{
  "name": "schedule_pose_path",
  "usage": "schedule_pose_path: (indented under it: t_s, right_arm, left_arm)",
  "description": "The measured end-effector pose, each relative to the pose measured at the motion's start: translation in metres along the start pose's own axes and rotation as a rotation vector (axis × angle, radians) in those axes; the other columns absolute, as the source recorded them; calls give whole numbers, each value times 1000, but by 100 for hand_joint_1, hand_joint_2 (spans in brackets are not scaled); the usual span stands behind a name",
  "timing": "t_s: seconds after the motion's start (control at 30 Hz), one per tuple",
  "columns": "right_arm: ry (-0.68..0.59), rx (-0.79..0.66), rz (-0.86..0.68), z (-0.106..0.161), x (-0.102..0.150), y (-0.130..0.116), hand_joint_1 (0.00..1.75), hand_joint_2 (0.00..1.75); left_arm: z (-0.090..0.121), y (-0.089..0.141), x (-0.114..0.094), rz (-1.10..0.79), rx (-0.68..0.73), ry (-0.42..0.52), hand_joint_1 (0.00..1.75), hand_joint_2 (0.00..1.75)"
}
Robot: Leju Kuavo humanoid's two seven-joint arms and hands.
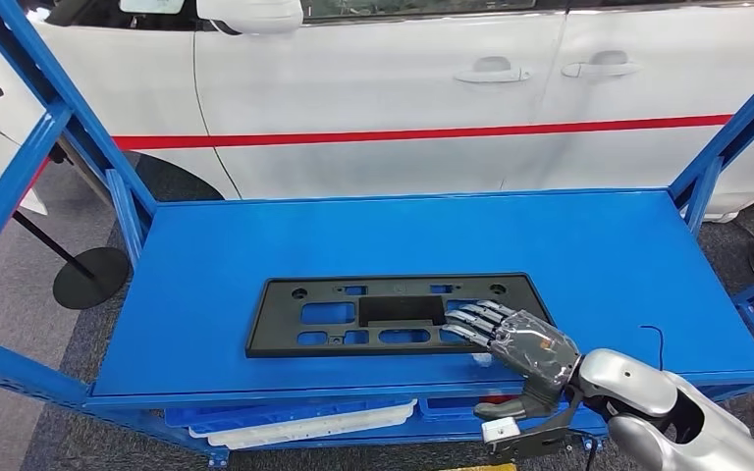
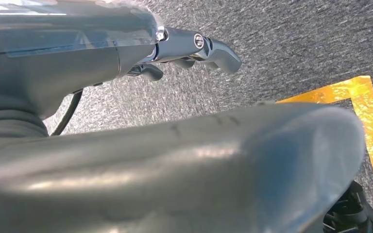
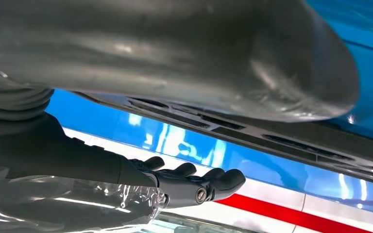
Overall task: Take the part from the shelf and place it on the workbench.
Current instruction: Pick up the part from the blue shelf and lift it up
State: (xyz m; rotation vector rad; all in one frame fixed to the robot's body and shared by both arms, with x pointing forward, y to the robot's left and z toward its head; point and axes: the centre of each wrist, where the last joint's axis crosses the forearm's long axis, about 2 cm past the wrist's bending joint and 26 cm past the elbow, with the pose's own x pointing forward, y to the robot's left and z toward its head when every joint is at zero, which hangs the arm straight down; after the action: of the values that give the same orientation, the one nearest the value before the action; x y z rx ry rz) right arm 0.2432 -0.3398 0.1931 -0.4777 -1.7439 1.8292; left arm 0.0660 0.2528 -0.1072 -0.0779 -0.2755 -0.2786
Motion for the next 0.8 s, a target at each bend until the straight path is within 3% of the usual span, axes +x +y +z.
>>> schedule_pose_path:
  t_s: [0.27, 0.4, 0.8]
  right_arm:
    - [18, -28, 52, 2, 14, 16, 0, 0]
    - [17, -56, 45, -8, 21, 27, 0, 175]
    - [-17, -148, -15, -81, 10, 40, 0, 175]
  left_arm:
    - [-1, -1, 8, -14, -3, -4, 0, 0]
    - [-1, -1, 13, -14, -4, -7, 0, 0]
    - [-2, -6, 24, -16, -7, -15, 0, 0]
